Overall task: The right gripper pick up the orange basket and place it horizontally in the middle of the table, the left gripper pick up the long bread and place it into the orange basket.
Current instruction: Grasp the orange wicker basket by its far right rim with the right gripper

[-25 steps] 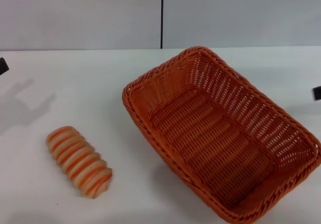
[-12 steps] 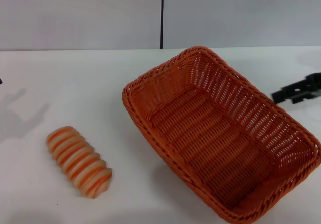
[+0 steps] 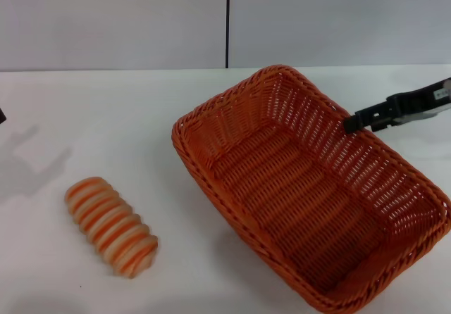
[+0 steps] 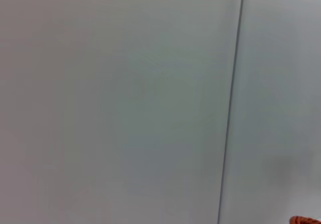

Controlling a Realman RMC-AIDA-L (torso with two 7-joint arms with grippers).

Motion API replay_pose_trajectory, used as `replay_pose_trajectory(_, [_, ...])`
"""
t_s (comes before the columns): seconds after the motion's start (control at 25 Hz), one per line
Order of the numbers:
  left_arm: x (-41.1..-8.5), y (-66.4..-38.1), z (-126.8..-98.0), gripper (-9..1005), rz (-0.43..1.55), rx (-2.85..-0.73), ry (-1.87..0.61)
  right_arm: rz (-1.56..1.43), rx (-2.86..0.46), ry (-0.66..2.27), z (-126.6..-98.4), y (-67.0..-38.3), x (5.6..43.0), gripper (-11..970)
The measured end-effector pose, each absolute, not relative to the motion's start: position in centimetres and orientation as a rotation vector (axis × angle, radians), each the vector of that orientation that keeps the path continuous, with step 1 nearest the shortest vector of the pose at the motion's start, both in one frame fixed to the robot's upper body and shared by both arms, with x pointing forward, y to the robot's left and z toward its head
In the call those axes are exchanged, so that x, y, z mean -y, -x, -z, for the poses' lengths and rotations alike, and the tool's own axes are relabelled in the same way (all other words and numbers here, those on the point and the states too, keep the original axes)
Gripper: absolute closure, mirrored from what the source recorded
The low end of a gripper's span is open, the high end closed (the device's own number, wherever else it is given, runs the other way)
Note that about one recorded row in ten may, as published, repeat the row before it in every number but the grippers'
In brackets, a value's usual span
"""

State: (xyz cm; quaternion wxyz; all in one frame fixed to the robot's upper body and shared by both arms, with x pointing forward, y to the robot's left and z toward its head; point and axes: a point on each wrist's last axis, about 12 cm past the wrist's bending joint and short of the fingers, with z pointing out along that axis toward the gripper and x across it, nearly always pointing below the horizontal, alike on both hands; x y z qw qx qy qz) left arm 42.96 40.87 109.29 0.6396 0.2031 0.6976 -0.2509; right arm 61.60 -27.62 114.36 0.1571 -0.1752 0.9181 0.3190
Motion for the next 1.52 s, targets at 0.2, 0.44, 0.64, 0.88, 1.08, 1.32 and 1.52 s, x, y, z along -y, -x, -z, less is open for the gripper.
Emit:
replay_pose_trajectory(0.2, [-40.7,-42.9,-109.1,167,0.567,-1.583,-0.471,-0.954,-2.594,0.519,-113.6,-61.7,26.4,184])
replay_pose_trajectory(0.44, [-40.7,-43.0,-108.9,167,0.565,-1.58,-0.466,-0.962,-2.626,0.526,-112.4,-61.4,24.9,184])
replay_pose_trajectory(0.64, [-40.8,-42.9,-108.9,167,0.564,-1.581,-0.468,-0.95,-2.665,0.501,-111.5,-61.3,24.5,185])
replay_pose_trajectory(0.88, [-40.8,-42.7,-108.9,167,0.565,-1.581,-0.466,-0.943,-2.669,0.496,-111.4,-61.2,24.6,373])
replay_pose_trajectory(1.08, [-41.0,-42.6,-109.0,166,0.558,-1.576,-0.456,-0.928,-2.659,0.514,-111.7,-61.4,24.5,481])
replay_pose_trajectory(1.32, [-41.1,-42.6,-109.2,166,0.553,-1.562,-0.448,-0.875,-2.664,0.572,-112.4,-61.6,24.1,631])
replay_pose_trajectory(1.52, [-41.2,-42.6,-109.3,166,0.545,-1.553,-0.437,-0.853,-2.649,0.665,-113.6,-61.9,23.7,805])
